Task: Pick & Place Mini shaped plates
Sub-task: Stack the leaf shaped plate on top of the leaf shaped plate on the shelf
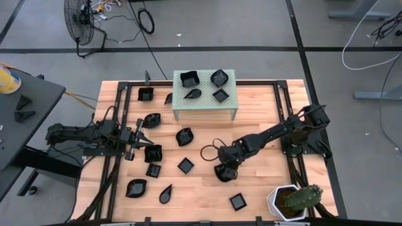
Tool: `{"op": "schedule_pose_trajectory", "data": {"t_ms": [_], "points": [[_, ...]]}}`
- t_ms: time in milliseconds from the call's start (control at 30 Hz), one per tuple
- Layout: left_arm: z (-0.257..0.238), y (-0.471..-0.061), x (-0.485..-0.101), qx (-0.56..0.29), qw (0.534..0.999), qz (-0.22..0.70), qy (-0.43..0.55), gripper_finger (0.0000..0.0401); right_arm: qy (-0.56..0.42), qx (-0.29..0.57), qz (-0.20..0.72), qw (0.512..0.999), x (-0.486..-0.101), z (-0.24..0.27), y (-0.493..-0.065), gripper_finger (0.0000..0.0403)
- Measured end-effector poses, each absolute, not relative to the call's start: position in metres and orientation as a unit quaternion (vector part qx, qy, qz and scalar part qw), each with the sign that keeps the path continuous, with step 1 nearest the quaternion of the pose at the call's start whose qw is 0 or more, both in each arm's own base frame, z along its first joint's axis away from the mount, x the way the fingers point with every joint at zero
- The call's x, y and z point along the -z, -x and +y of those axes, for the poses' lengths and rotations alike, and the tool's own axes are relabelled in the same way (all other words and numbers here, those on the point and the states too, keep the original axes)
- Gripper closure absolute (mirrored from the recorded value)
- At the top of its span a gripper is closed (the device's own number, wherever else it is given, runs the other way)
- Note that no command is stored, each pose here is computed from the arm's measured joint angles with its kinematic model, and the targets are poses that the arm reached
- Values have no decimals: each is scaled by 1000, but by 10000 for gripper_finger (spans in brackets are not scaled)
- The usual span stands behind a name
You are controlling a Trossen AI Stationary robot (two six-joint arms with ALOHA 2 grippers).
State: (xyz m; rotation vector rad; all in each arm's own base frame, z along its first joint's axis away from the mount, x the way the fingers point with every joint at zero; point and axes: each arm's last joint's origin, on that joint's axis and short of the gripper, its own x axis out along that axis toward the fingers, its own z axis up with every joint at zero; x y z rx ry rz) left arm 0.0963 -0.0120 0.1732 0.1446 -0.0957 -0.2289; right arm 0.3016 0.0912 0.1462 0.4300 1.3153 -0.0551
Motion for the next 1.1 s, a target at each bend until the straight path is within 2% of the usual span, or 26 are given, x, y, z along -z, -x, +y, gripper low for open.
{"op": "schedule_pose_trajectory", "data": {"t_ms": [533,833,1100], "points": [[-12,-96,-173,114,990,-48,-72,378,-209,28,601,771,-147,92,-303,397],[-12,-96,-173,114,990,-48,-72,378,-243,42,585,773,-151,92,-305,401],[-12,-96,-173,114,990,-48,-72,378,-323,72,510,794,-201,89,-309,402]]}}
